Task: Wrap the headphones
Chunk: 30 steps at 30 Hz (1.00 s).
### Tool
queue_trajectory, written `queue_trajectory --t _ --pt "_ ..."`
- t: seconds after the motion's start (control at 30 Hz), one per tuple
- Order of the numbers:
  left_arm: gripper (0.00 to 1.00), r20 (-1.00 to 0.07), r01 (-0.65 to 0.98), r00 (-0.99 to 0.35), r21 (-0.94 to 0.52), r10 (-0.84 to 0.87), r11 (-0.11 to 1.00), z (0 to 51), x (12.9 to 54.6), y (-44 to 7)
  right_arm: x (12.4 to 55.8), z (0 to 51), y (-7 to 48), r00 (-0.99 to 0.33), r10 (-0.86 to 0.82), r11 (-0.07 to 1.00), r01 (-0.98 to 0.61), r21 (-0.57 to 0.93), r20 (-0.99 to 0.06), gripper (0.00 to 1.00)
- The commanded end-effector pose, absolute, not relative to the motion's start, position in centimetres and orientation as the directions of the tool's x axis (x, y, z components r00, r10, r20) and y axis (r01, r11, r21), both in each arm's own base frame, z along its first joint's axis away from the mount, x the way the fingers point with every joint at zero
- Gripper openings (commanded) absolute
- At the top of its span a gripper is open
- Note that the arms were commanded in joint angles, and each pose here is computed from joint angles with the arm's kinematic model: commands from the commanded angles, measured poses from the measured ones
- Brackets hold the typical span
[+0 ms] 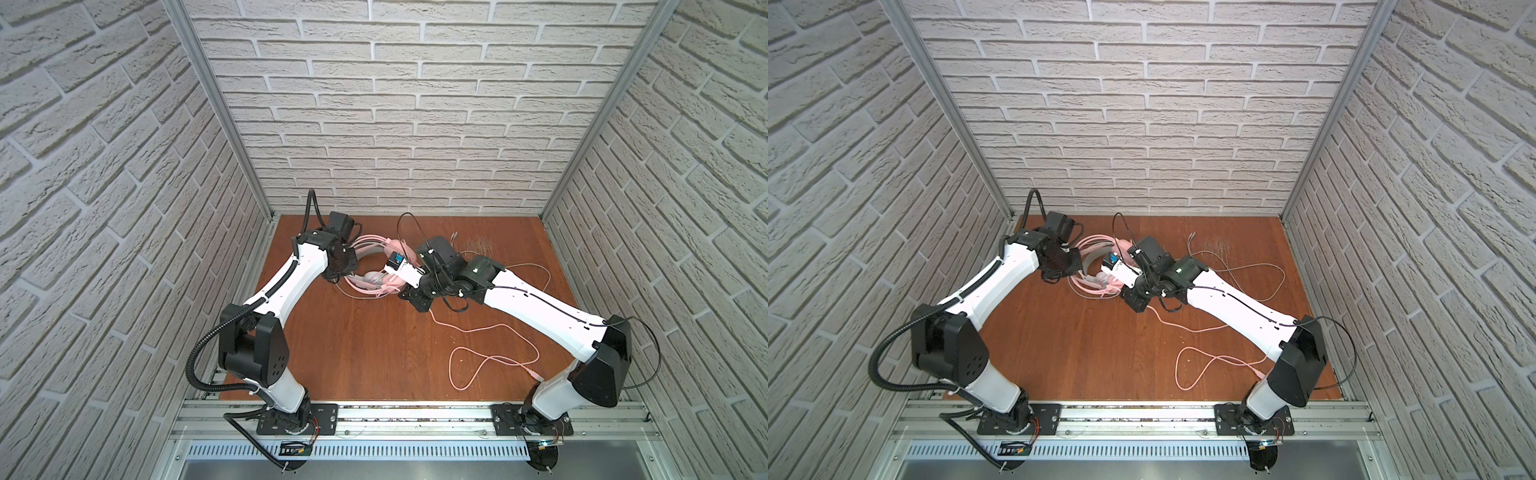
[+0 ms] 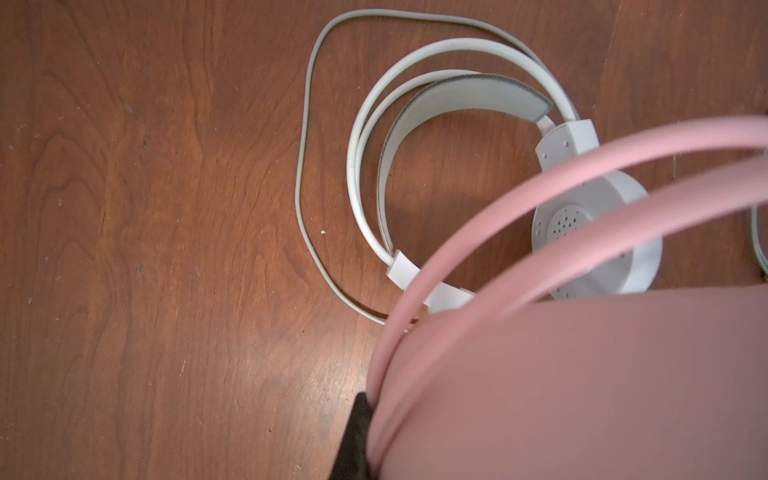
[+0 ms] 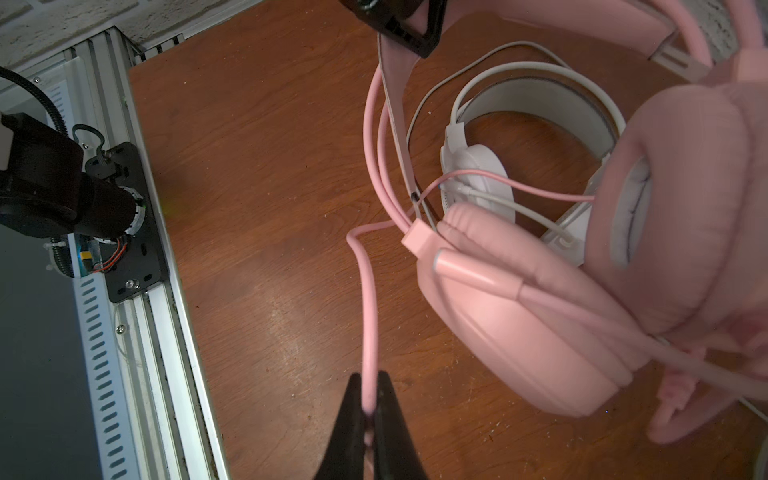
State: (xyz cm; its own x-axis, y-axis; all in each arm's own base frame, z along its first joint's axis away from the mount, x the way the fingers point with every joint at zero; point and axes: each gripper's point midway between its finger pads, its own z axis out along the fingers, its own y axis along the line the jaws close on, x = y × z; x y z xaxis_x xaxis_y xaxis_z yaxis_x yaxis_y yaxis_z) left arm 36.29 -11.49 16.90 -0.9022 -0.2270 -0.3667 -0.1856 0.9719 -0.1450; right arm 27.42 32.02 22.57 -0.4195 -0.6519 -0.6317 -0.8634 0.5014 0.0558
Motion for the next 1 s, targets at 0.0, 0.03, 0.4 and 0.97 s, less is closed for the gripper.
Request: queue_trajectory --t 0.0,0.03,0.4,0.97 --pt "0.0 -0.403 -0.146 -0.895 -0.142 -0.192 0.979 18.4 36.9 -12.0 27.9 23.9 32.1 -0.35 -0.682 0.473 -0.881 -0.022 -0.642 0.06" --pt "0.0 -0.403 -0.139 -0.897 -0.134 -0.182 0.981 18.5 36.8 -12.1 28.0 24.0 32.0 -0.344 -0.689 0.472 -0.881 -0.035 -0.638 0.06" --pt "0.0 -0.361 -0.085 -0.925 -0.097 -0.115 0.992 17.6 36.1 -12.5 28.8 24.9 30.6 -0.29 -0.756 0.45 -0.881 -0.145 -0.587 0.05" --pt "0.0 -0.312 0.08 -0.949 -0.082 0.051 0.993 17.3 35.2 -15.4 31.4 26.8 29.5 -0.229 -0.78 0.473 -0.825 -0.31 -0.582 0.06"
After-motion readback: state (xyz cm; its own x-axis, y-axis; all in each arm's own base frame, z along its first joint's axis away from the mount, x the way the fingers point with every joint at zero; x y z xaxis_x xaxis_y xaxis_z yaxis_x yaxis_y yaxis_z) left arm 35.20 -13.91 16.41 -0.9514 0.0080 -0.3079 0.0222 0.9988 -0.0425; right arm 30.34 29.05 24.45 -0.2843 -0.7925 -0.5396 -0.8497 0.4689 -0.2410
